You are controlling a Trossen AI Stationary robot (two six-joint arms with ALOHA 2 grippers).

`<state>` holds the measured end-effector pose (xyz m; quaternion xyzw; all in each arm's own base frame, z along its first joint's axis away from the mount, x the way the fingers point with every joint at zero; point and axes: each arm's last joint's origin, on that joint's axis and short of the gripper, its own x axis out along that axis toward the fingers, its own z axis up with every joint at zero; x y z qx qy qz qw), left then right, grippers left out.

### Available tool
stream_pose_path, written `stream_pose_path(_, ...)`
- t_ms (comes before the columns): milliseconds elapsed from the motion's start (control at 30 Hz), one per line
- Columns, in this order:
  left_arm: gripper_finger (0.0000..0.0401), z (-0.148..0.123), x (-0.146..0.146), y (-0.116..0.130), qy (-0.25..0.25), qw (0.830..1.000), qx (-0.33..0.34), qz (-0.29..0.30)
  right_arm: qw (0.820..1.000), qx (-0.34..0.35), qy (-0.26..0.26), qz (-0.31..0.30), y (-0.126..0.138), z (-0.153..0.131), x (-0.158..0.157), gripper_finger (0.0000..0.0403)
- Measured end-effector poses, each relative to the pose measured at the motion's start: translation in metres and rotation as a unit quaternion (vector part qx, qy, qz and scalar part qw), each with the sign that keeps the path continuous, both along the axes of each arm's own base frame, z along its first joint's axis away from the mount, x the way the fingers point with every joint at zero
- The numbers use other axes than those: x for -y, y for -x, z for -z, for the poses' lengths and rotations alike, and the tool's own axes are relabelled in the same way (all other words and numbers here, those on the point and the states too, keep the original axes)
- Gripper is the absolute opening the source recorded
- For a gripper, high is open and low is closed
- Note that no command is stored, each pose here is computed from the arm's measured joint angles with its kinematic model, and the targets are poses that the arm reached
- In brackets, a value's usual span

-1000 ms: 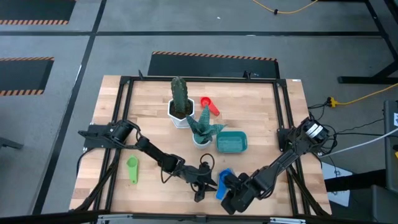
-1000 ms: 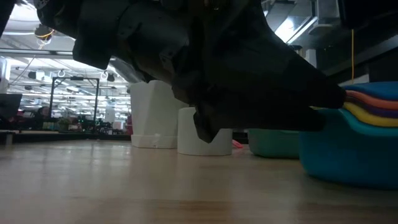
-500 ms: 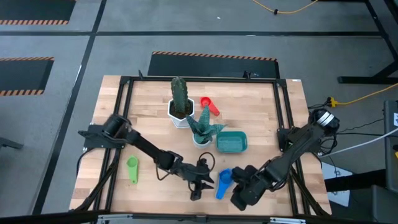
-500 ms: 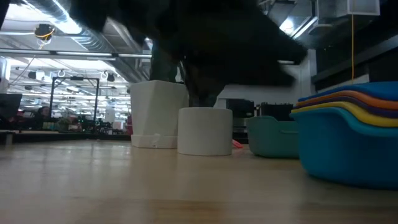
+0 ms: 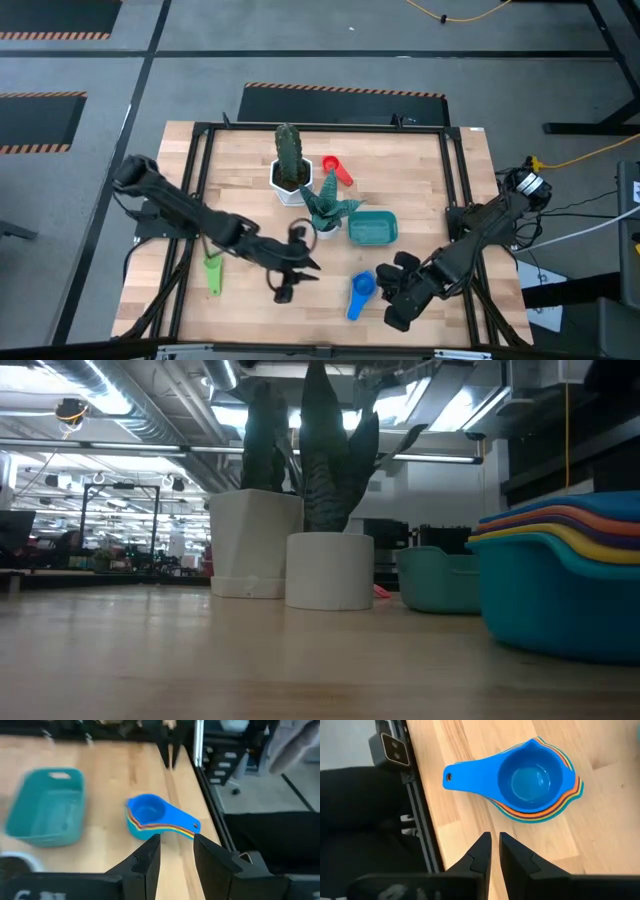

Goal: Nest measuring cups in basket
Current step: Stack the red measuring cup on top of the blue measuring cup

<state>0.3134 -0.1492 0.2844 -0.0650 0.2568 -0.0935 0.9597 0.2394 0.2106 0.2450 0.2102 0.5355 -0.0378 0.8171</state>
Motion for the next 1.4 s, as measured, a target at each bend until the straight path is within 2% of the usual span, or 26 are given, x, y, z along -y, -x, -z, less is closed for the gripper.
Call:
stream_pose_path(167, 0.0110, -0.026, -0.008, 0.031, -0.026, 0.999, 0.000, -0.023, 1.000, 0.002, 0.005, -0.004, -0.003, 0.000, 0.003, 0.0042)
stream_pose_path(267, 0.0110, -0.041, -0.014, 0.052, -0.061, 0.998, 0.006, -0.029, 1.000, 0.002, 0.005, 0.000, -0.004, 0.000, 0.005, 0.0042)
stream_pose_path(400, 0.0110, -0.062, -0.022, 0.078, -0.079, 0.996, 0.030, -0.041, 1.000, 0.002, 0.010, 0.000, -0.007, 0.000, 0.009, 0.0042)
stream_pose_path(633, 0.0110, -0.088, -0.044, 0.127, -0.093, 0.993, 0.043, -0.052, 0.998, 0.010, 0.054, -0.040, -0.013, -0.002, 0.024, 0.0042)
stream_pose_path(767, 0.0110, -0.097, -0.061, 0.159, -0.095, 0.990, 0.069, -0.078, 0.992, 0.019, 0.115, -0.037, -0.011, -0.011, 0.043, 0.0042)
stream_pose_path(867, 0.0110, -0.082, -0.074, 0.180, -0.097, 0.986, 0.086, -0.103, 0.988, 0.019, 0.148, -0.036, -0.008, -0.019, 0.057, 0.0042)
stream_pose_path(1000, 0.0110, -0.048, -0.090, 0.201, -0.059, 0.983, 0.116, -0.126, 0.985, 0.024, 0.162, -0.050, -0.011, -0.022, 0.065, 0.0042)
stream_pose_path(1067, 0.0110, -0.033, -0.095, 0.208, -0.047, 0.982, 0.131, -0.128, 0.985, 0.027, 0.163, -0.049, -0.012, -0.023, 0.067, 0.0042)
stream_pose_path(1233, 0.0110, 0.003, -0.104, 0.219, -0.053, 0.979, 0.147, -0.129, 0.987, 0.043, 0.153, -0.038, -0.018, -0.024, 0.070, 0.0042)
stream_pose_path(1400, 0.0110, 0.026, -0.109, 0.226, -0.050, 0.977, 0.153, -0.139, 0.987, 0.063, 0.143, -0.028, -0.023, -0.026, 0.071, 0.0042)
